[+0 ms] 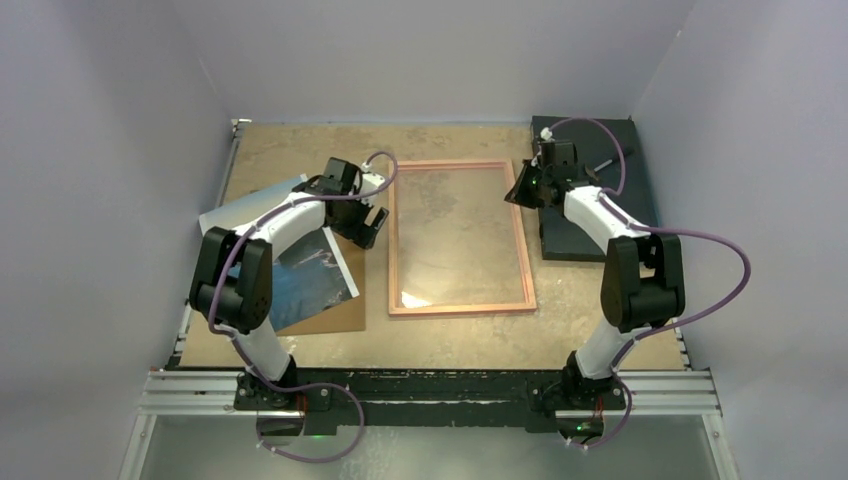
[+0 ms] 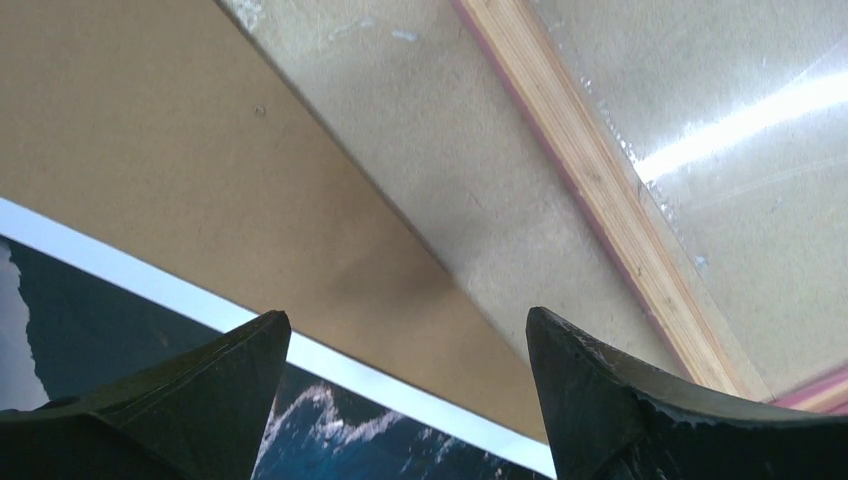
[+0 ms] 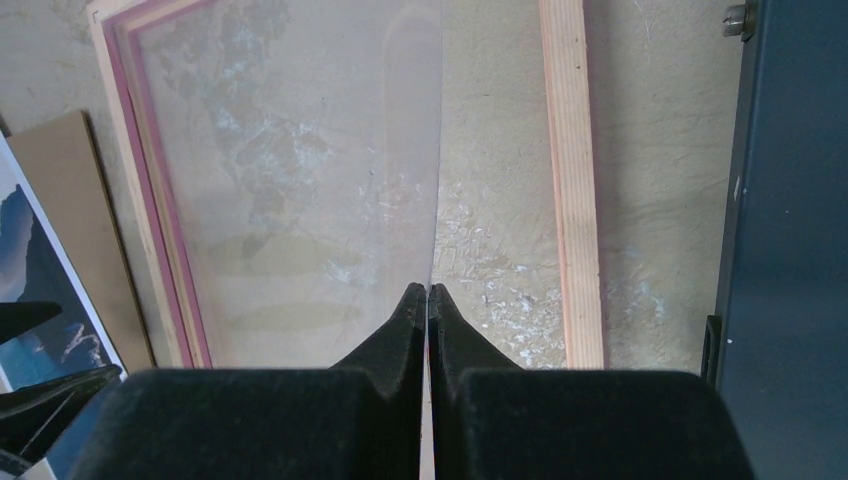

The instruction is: Put the photo into the frame

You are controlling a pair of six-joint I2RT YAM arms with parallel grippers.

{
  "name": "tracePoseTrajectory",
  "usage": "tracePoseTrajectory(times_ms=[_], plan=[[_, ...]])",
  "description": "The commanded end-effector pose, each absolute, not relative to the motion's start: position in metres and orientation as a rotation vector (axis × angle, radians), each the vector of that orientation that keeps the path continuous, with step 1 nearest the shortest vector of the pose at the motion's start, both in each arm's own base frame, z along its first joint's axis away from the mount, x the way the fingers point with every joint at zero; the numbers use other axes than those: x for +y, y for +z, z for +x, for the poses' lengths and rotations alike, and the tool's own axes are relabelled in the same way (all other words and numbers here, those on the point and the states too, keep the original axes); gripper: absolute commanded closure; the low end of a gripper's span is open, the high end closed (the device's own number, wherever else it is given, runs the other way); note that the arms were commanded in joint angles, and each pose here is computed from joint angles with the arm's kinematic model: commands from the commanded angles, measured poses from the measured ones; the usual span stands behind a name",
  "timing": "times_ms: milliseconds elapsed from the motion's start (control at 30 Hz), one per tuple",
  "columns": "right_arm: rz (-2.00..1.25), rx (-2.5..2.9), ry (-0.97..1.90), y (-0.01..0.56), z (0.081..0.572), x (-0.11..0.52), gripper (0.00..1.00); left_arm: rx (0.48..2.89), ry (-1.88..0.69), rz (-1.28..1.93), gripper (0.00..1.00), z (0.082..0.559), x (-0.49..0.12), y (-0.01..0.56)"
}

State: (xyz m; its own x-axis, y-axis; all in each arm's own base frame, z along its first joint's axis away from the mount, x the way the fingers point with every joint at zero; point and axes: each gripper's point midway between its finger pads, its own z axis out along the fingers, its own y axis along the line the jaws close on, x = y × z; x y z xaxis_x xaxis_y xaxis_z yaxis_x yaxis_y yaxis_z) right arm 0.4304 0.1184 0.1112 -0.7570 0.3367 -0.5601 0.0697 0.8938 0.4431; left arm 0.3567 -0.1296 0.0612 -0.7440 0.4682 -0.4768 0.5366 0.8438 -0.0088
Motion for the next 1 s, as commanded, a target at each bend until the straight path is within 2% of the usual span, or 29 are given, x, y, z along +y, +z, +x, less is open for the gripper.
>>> tracePoseTrajectory(times_ms=[0,433,967], plan=[[0.318,2.347,0.525,0.121,0.430,0.115,1.00,2.444,-0.171,0.729,0.14,0.381,-0.143,0.064],[0.418,2.334,0.499,0.113,0.417,0.107,1.00,2.424,-0.168,0.773,0.20,0.377,-0.157,0.029],[0.390,2.340,0.551,0.118,0.414,0.115,1.00,2.445,-0.175,0.764,0.24,0.380,-0.159,0.023]])
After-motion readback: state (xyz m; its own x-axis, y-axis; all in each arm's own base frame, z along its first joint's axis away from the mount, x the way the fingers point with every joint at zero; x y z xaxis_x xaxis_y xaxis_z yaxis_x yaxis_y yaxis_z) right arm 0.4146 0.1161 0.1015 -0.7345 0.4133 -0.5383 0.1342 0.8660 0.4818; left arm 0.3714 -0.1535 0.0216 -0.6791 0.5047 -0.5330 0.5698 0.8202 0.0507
